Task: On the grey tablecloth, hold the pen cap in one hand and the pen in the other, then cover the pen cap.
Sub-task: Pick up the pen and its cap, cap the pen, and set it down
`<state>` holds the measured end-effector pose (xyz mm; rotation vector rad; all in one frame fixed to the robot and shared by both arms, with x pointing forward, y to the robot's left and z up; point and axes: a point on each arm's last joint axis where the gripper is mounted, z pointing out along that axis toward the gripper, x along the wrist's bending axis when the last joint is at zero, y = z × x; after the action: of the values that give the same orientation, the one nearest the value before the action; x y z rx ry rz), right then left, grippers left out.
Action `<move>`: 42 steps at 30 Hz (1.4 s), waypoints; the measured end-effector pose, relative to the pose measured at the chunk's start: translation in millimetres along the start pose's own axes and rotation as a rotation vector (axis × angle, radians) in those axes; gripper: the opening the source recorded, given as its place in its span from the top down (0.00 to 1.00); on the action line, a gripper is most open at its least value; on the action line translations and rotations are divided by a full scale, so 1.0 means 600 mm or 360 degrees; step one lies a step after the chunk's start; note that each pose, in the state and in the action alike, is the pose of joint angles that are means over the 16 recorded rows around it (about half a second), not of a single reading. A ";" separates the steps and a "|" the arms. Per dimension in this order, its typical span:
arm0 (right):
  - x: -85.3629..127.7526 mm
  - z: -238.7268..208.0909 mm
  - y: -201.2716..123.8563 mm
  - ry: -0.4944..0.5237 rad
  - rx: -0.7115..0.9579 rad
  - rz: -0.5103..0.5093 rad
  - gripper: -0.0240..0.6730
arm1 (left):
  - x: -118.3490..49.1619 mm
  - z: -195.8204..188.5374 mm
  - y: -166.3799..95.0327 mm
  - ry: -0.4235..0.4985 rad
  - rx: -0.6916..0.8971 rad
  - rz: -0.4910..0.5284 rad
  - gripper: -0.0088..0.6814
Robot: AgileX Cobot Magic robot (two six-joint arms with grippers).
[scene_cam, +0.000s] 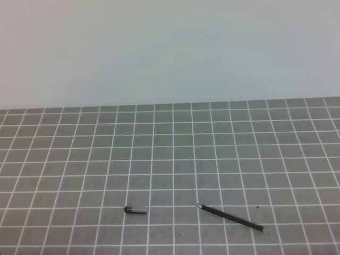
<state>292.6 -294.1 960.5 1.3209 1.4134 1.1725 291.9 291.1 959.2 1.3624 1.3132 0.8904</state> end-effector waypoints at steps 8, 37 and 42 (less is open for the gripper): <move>0.000 0.000 0.001 0.0000 -0.0001 0.0000 0.97 | 0.000 0.000 0.000 0.0000 0.0000 -0.0001 0.99; -0.001 0.000 0.002 -0.0007 0.0000 -0.0035 0.97 | 0.000 0.000 0.000 0.0000 0.0000 0.0001 0.99; -0.001 -0.001 0.004 -0.0011 -0.0003 -0.0059 0.97 | 0.000 0.000 0.000 0.0000 0.0000 0.0001 0.99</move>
<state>292.8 -294.8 963.2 1.2909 1.4254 1.1435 291.9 291.1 959.2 1.3628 1.3130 0.8907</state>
